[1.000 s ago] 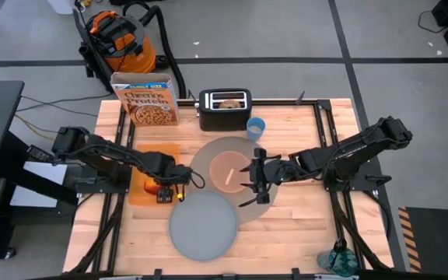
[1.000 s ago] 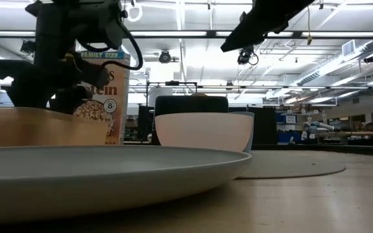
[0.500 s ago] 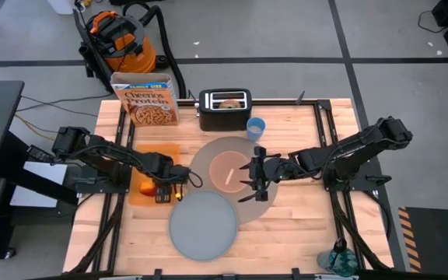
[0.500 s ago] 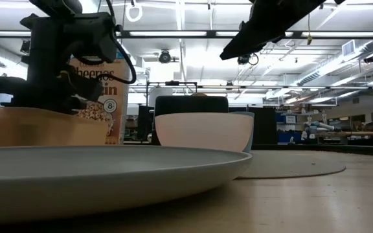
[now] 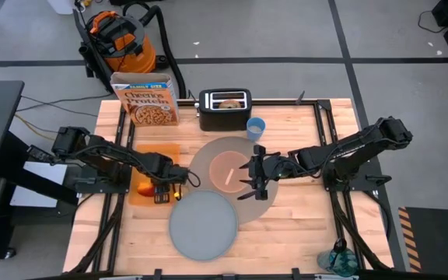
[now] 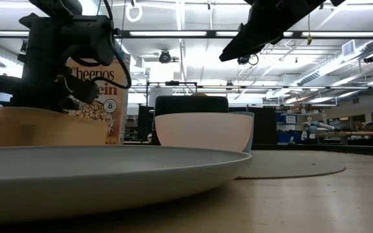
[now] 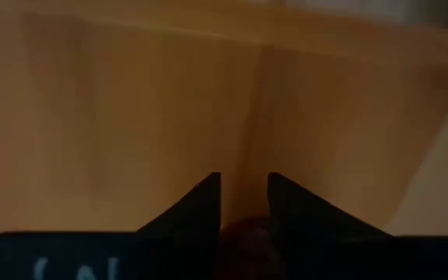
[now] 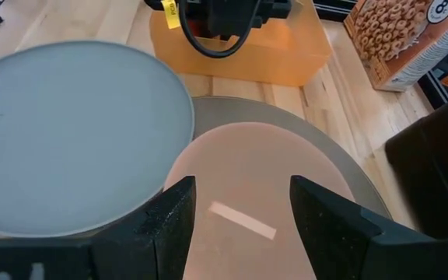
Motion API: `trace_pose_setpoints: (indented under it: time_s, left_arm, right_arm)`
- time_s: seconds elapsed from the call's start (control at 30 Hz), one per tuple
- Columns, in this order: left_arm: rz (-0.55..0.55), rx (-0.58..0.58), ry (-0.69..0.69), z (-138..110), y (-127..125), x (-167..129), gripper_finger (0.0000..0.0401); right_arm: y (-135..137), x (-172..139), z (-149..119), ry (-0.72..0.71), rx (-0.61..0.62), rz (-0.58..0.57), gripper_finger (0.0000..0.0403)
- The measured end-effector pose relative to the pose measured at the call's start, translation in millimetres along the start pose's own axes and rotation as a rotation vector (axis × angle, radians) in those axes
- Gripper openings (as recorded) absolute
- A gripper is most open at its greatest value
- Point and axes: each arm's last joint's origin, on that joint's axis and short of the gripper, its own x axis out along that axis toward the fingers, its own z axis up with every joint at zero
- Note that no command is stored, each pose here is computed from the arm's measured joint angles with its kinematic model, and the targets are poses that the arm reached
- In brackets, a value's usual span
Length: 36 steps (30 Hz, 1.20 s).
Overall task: Arrange a breakfast setting
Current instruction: Put the apple on the gray table mat to the top left of the orange bowl
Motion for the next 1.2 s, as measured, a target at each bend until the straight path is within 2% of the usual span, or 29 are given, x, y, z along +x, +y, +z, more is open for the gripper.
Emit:
trace_pose_setpoints:
  time_s: [0.3, 0.5, 0.7, 0.8, 0.87, 1.03, 1.13, 1.2]
  left_arm:
    - [-0.014, 0.001, 0.031, -1, 0, -3, 0.0014]
    - [-0.019, 0.033, 0.033, 8, -6, -28, 0.0009]
    - [-0.012, 0.069, 0.043, 11, -12, -67, 0.0006]
    - [0.030, 0.072, 0.002, 10, -12, -91, 0.0006]
    - [0.070, 0.072, -0.092, 11, -10, -108, 0.0005]
    - [0.067, 0.124, -0.527, 21, -6, -136, 0.0005]
    - [0.072, 0.152, -0.748, 31, 2, -137, 0.0005]
    - [0.101, 0.155, -0.847, 38, 11, -129, 0.0006]
  right_arm:
    - [0, 0, 0, 0.000, -0.007, 0.000, 0.0216]
    - [0, 0, 0, 0.000, -0.007, 0.004, 0.0216]
    - [1, 0, 0, 0.001, -0.007, 0.029, 0.0216]
    - [1, 0, -1, 0.006, -0.008, 0.029, 0.0216]
    - [1, 0, -1, 0.005, -0.008, 0.029, 0.0216]
    - [1, 0, -1, 0.007, -0.003, 0.029, 0.0216]
    - [1, 0, -1, 0.013, -0.001, 0.031, 0.0216]
    - [2, 0, -3, 0.025, -0.004, 0.033, 0.0216]
